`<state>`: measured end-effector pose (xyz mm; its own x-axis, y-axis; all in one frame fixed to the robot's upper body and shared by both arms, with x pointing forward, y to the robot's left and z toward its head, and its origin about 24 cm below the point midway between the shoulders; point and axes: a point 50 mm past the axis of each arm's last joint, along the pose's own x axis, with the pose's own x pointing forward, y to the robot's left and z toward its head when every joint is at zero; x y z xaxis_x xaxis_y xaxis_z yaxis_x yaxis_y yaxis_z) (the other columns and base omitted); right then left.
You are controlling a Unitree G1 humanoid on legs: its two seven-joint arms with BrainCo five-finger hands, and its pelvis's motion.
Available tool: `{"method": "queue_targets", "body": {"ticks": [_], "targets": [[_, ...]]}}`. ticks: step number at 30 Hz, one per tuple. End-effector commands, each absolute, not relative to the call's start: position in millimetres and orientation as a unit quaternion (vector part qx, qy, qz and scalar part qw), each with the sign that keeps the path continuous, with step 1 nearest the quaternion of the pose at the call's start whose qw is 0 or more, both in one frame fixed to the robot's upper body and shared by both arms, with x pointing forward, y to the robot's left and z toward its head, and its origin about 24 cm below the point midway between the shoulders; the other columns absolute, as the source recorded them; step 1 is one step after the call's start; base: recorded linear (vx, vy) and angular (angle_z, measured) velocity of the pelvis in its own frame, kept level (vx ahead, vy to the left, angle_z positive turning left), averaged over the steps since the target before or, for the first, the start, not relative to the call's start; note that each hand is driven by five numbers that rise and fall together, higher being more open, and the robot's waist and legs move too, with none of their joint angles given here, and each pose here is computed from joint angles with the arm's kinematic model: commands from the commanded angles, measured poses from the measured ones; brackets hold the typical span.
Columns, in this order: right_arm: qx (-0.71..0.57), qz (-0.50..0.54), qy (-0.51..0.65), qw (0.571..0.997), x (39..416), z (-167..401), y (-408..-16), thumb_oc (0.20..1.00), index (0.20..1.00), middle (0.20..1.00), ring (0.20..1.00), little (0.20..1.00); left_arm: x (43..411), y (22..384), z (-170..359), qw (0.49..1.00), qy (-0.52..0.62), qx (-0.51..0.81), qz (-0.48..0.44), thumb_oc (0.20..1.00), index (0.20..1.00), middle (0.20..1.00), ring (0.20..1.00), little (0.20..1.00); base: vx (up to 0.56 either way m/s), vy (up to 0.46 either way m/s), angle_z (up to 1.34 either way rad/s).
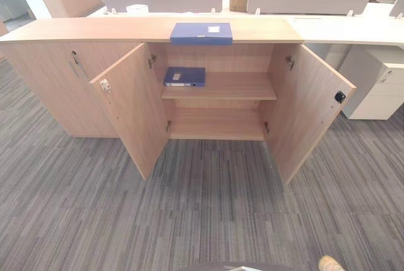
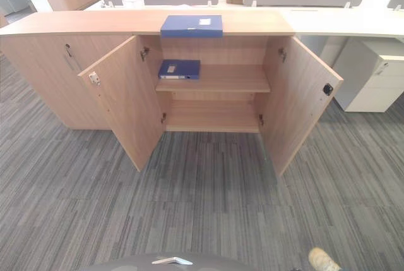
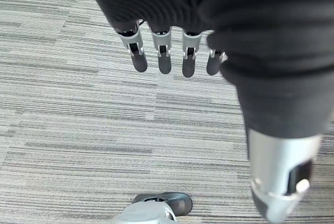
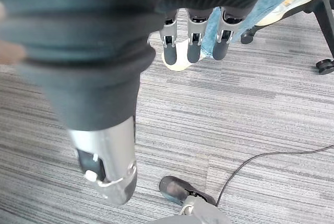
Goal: Put the empty folder in the office cabinet
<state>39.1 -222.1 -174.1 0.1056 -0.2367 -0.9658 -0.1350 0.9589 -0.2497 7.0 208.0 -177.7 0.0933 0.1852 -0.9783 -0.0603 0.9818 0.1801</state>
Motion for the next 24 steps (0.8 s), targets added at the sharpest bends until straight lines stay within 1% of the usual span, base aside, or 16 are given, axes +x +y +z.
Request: {"method": "queue_targets", "body": {"ticks": [1, 24], "targets": [[-0.152, -0.052, 0.666, 0.728, 52.7, -169.9, -235.3, 1.000, 1.000, 1.000, 1.000, 1.000, 11.0, 217.3, -176.3, 0.736, 0.667, 0.036, 0.111, 1.000, 1.000, 1.000, 1.000, 1.000, 0.00, 0.000, 0.00], [-0.162, -0.039, 0.666, 0.727, 53.9, -169.9, -234.8, 1.000, 1.000, 1.000, 1.000, 1.000, 5.8, 215.7, -176.8, 0.727, 0.680, 0.044, 0.090, 1.000, 1.000, 1.000, 1.000, 1.000, 0.00, 0.000, 0.00]]}}
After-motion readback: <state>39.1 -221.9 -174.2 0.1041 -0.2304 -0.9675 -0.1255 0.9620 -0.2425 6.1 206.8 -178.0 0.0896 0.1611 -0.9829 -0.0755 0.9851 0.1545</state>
